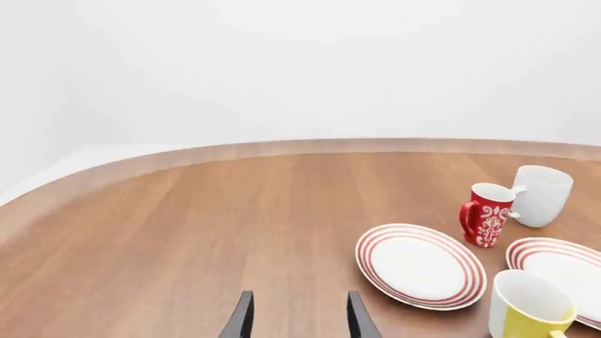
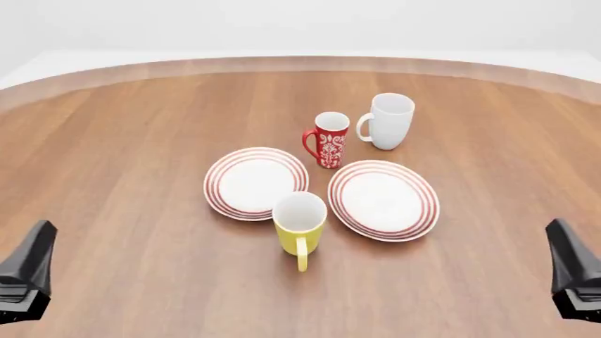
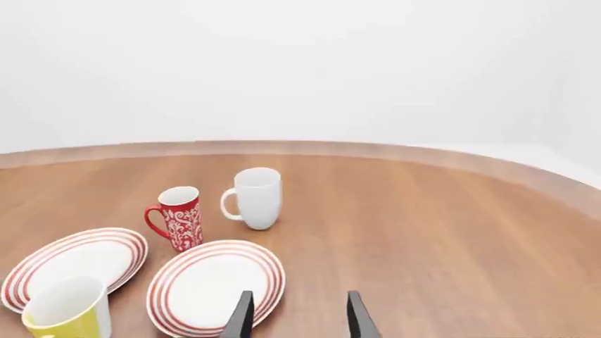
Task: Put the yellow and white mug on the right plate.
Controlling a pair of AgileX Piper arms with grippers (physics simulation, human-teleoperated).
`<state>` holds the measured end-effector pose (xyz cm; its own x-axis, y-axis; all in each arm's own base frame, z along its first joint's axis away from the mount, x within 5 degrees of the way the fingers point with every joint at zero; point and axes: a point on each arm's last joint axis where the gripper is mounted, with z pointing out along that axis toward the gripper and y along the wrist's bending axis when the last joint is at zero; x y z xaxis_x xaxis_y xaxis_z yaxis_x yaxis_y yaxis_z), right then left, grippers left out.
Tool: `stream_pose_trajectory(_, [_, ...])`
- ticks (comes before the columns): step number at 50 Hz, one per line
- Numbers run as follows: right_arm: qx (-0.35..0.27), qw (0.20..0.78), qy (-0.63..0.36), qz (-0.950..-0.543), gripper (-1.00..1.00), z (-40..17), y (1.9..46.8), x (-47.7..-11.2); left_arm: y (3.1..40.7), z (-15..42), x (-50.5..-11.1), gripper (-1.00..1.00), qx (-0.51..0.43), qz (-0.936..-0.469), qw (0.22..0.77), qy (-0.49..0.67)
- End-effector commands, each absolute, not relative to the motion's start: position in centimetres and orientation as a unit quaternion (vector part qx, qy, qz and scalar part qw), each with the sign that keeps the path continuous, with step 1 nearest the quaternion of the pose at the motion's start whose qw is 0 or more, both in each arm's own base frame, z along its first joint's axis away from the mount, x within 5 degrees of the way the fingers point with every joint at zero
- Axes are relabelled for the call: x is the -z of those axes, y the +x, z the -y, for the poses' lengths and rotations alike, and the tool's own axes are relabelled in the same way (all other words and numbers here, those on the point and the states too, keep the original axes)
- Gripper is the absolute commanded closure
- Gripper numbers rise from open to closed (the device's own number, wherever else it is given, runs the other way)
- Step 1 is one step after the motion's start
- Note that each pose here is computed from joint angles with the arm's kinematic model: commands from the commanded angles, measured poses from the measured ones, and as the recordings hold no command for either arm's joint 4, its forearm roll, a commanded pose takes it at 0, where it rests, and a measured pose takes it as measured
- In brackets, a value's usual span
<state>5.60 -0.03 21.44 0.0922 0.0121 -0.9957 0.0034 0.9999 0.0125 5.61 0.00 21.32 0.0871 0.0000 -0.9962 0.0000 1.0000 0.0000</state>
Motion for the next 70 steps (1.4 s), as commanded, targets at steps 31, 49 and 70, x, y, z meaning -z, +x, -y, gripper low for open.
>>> stream_pose_trajectory(31, [-0.047,0.728,-0.032,-0.684,-1.0,-0.6,5.1,-24.1,5.6,0.0,-21.3,-1.0,0.0,-0.676,0.737,0.0])
stream_pose_trajectory(49, [-0.096,0.693,-0.097,-0.707,-1.0,-1.8,6.5,-29.3,5.6,0.0,-21.3,-1.0,0.0,-0.676,0.737,0.0])
stream_pose_trajectory(70, [-0.15,0.653,-0.187,-0.718,-1.0,-4.3,8.2,-35.6,5.6,0.0,-21.3,-1.0,0.0,-0.676,0.737,0.0])
